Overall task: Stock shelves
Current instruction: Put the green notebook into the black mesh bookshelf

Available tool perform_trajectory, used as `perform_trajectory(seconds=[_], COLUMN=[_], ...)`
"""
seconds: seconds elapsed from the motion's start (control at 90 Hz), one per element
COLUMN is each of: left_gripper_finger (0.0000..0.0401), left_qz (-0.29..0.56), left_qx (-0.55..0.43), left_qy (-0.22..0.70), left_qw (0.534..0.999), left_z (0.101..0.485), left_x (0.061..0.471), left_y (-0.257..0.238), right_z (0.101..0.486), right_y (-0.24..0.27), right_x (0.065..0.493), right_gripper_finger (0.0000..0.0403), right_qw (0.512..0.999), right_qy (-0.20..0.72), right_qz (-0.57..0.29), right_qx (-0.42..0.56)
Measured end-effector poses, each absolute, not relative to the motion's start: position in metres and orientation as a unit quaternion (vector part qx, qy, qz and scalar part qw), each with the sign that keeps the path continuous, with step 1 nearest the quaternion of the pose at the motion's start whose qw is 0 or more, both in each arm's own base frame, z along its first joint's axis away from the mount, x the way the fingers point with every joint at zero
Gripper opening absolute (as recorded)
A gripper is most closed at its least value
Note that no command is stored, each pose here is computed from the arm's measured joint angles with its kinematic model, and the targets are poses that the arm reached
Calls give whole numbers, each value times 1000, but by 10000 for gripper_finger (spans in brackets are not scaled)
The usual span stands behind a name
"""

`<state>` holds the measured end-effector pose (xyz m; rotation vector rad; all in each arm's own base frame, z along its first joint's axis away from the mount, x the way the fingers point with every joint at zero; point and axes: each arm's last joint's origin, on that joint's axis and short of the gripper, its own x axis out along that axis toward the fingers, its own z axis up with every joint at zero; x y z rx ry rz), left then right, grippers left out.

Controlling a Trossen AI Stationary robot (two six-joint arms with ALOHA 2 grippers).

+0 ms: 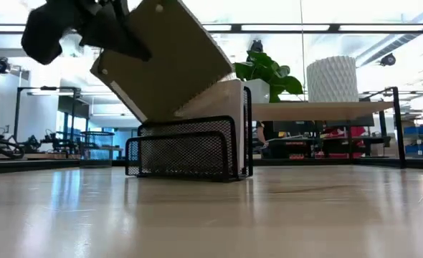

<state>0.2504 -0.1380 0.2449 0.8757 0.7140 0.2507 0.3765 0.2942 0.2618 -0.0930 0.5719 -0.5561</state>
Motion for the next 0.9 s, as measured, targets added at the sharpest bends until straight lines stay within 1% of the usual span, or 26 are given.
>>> perform_trajectory(seconds=[0.111,0.222,0.378,0.522,0.678,0.811,0.9], left_gripper_finger=[20,20,20,20,20,20,20], left_qz=[119,100,14,-65,-122,-168,-187], left_qx=[389,339,242,192,162,143,138], left_qy=[312,279,234,197,144,90,70], left_qw=[859,893,941,959,969,971,970], left_z=[261,283,311,329,343,355,359], left_x=[240,224,195,170,149,135,129], left_y=[-137,-136,-137,-144,-159,-172,-179], right_z=[260,255,248,247,257,268,279], right_y=[293,291,288,288,294,301,305], right_x=[377,378,382,392,408,417,422], right_gripper_finger=[9,9,9,17,43,79,103], right_qw=[919,917,913,920,938,950,957], right_qy=[280,286,293,283,246,206,175], right_qz=[-272,-274,-272,-253,-215,-186,-173], right_qx=[-47,-58,-79,-98,-114,-142,-153])
